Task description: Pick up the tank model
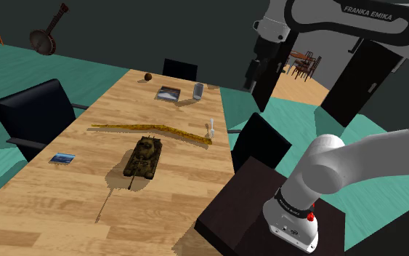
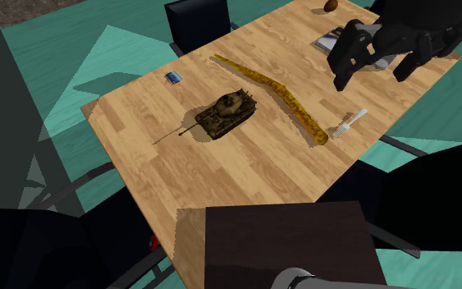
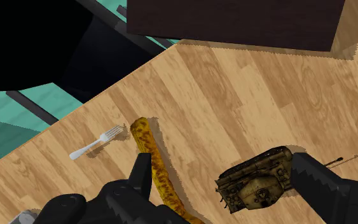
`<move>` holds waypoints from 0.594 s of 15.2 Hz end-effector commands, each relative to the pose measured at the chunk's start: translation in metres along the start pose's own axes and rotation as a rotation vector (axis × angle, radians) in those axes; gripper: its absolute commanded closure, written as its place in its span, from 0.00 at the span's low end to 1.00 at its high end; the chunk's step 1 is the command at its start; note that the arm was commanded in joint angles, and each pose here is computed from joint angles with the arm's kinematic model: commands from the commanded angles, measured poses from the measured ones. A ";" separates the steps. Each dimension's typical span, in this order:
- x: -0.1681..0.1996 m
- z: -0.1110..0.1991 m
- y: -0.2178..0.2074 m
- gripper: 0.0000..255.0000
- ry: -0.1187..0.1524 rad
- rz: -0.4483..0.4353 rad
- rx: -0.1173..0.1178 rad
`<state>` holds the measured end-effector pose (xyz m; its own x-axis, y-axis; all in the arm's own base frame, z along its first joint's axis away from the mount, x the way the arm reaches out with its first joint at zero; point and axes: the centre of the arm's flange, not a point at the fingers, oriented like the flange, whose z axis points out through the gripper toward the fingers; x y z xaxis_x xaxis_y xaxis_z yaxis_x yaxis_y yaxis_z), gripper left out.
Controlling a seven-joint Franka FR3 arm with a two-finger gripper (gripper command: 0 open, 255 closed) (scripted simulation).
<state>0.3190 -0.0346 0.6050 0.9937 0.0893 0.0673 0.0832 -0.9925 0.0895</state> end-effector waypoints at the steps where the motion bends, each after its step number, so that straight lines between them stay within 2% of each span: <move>1: 0.000 0.000 0.000 0.00 0.000 0.000 0.000; 9: 0.030 0.070 -0.074 0.00 -0.015 0.188 -0.001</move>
<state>0.3442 0.0274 0.5409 0.9952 -0.0710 0.0676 -0.0764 -0.9939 0.0799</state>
